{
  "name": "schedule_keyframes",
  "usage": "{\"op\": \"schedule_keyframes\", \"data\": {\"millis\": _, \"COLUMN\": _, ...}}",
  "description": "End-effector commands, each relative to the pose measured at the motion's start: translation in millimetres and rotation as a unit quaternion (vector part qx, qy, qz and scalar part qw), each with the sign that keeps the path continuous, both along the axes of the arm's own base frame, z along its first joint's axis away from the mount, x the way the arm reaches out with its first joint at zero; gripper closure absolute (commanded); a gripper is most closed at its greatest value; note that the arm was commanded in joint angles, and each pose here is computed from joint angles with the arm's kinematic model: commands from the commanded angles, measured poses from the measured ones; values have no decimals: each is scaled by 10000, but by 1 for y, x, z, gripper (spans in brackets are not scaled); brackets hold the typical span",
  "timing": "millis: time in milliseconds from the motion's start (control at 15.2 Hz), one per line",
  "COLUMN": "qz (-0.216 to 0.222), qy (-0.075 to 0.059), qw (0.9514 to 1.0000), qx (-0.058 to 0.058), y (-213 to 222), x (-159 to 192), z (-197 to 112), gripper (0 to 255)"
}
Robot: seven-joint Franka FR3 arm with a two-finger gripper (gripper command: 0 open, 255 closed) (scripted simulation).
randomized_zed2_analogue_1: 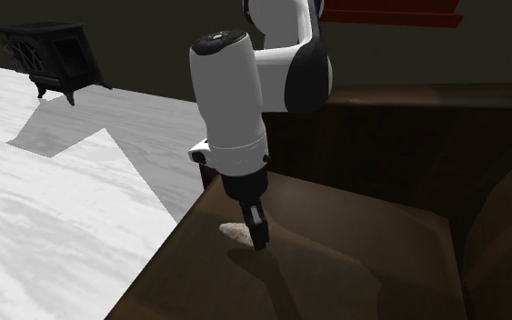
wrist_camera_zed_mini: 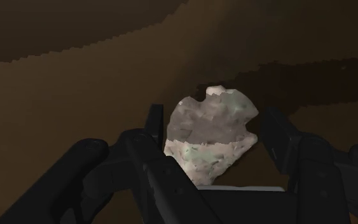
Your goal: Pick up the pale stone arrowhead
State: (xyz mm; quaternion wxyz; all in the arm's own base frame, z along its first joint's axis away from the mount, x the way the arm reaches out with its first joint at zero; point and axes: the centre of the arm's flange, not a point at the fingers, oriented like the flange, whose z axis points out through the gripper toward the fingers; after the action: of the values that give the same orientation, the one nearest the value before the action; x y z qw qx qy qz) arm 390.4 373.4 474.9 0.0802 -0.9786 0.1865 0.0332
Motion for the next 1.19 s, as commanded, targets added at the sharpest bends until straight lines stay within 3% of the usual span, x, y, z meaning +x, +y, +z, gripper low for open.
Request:
{"op": "schedule_keyframes", "data": {"millis": 0, "qz": 5, "qy": 15, "qw": 10000, "qx": 2, "y": 1, "x": 0, "z": -2, "gripper": 255}}
{"op": "schedule_keyframes", "data": {"millis": 198, "qz": 5, "qy": 15, "qw": 10000, "qx": 1, "y": 1, "x": 0, "z": -2, "gripper": 255}}
{"op": "schedule_keyframes", "data": {"millis": 1122, "qz": 5, "qy": 15, "qw": 10000, "qx": 1, "y": 1, "x": 0, "z": 72, "gripper": 255}}
